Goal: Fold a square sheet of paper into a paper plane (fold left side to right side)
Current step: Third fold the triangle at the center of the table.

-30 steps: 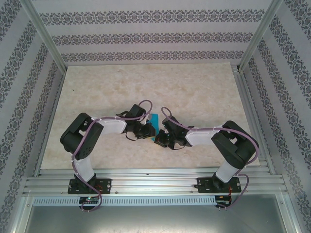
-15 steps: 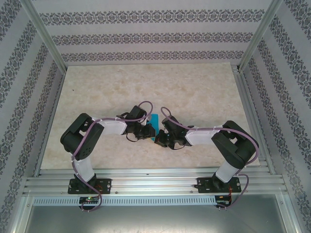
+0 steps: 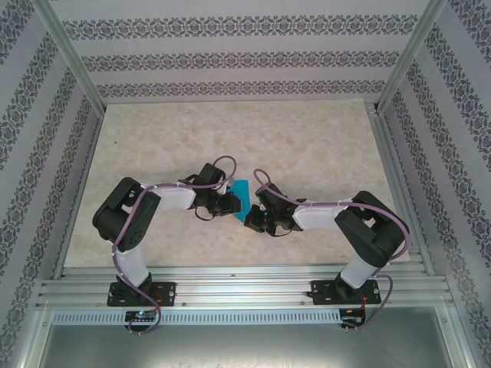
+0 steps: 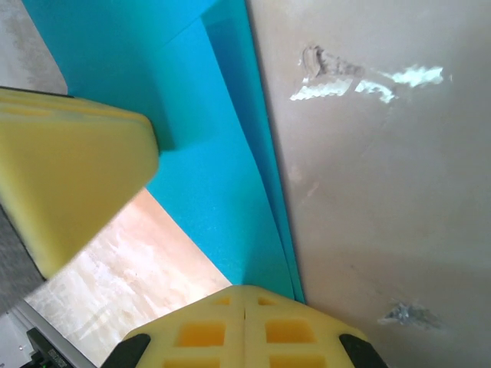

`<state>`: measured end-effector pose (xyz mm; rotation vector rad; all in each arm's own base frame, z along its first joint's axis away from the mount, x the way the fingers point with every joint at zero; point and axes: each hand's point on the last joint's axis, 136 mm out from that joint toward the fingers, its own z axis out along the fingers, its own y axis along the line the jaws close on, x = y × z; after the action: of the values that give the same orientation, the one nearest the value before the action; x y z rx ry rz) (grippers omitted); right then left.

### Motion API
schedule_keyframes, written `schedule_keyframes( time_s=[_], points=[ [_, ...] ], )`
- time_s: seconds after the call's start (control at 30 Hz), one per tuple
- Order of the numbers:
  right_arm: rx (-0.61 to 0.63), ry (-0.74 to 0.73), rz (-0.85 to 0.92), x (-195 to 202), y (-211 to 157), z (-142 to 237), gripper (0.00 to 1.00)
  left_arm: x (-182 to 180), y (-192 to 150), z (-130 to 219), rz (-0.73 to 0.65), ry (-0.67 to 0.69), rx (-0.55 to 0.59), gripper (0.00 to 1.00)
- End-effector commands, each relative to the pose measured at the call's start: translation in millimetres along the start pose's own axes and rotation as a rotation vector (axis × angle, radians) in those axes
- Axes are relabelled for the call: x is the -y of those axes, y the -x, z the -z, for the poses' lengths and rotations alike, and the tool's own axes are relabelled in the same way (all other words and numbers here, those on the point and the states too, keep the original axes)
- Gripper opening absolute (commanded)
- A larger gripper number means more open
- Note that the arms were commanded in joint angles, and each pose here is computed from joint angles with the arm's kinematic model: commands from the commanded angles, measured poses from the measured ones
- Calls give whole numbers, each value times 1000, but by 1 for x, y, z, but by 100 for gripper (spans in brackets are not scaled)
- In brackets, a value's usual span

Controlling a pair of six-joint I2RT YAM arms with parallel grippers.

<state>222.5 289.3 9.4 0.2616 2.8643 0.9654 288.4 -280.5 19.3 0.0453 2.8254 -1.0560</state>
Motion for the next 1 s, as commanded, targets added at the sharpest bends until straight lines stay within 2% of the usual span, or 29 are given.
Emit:
schedule_keyframes(
  time_s=[0.0,0.37,0.57,0.7,0.83,0.97],
  points=[
    [-100,-331,-79,94,-38,5,4,-66,22,16,36,222,94,22],
    [-104,-301,-69,88,-38,3,4,-97,51,46,72,241,160,28],
    [-67,-179,1,53,-23,3,6,-84,68,76,96,147,220,35],
    [-9,-91,123,10,-3,21,15,-71,70,101,115,71,263,39],
    [56,-65,227,-15,17,51,25,-57,57,109,130,6,255,44],
    [109,19,283,-32,42,65,27,-43,45,105,170,-111,224,47]
  ],
)
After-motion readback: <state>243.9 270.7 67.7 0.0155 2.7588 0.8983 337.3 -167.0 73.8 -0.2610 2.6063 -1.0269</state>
